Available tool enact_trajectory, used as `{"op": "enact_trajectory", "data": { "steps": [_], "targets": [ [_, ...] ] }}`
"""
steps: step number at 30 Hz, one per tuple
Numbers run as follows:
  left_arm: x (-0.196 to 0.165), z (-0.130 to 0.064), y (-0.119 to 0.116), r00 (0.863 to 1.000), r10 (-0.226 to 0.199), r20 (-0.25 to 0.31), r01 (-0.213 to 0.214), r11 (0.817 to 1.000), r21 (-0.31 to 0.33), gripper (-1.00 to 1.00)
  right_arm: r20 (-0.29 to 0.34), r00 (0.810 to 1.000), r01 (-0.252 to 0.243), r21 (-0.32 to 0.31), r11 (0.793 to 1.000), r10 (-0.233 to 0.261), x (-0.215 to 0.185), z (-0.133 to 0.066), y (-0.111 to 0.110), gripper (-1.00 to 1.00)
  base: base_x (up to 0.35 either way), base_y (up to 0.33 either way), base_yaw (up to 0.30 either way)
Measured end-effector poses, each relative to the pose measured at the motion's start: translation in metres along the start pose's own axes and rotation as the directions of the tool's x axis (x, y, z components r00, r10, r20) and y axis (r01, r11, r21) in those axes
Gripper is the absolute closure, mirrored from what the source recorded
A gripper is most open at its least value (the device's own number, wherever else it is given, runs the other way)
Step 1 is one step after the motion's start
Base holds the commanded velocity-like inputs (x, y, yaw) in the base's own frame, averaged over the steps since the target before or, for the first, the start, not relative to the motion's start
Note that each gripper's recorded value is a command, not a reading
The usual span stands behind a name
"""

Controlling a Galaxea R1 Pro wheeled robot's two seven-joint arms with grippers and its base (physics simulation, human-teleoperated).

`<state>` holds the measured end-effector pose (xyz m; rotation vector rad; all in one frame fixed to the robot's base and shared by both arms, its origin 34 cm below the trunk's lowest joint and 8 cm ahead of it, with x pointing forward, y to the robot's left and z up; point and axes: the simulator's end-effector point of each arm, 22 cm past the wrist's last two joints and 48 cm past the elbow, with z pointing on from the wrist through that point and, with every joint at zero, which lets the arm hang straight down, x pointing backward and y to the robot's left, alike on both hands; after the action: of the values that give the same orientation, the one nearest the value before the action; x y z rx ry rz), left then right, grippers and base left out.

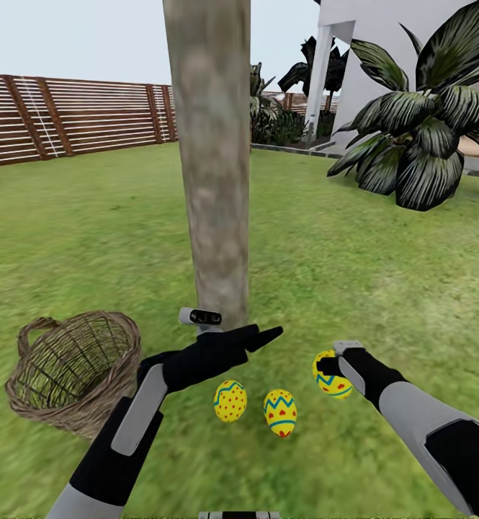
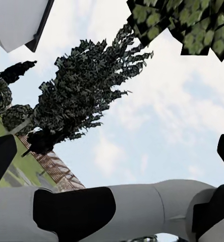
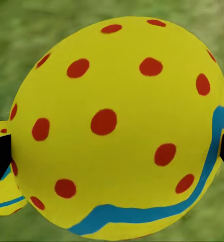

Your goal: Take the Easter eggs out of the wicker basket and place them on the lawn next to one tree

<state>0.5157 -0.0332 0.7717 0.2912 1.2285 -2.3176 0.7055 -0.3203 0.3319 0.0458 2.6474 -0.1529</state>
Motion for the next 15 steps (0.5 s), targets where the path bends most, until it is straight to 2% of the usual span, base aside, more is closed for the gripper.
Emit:
{"op": "enact_trajectory", "data": {
  "steps": [5,15],
  "targets": [
    [-0.022,-0.026,0.008,0.998,0.026,0.062,-0.024,0.999,-0.036,-1.00,-0.007,1.000,-0.003,-0.006,1.000,0.003,0.007,0.009,0.001,1.00,0.000,0.000,0.000],
    [-0.024,-0.038,0.027,0.997,-0.005,0.083,0.009,0.999,-0.050,-1.00,-0.050,0.999,0.003,0.004,1.000,-0.002,0.028,0.029,0.001,1.00,0.000,0.000,0.000]
  ]
}}
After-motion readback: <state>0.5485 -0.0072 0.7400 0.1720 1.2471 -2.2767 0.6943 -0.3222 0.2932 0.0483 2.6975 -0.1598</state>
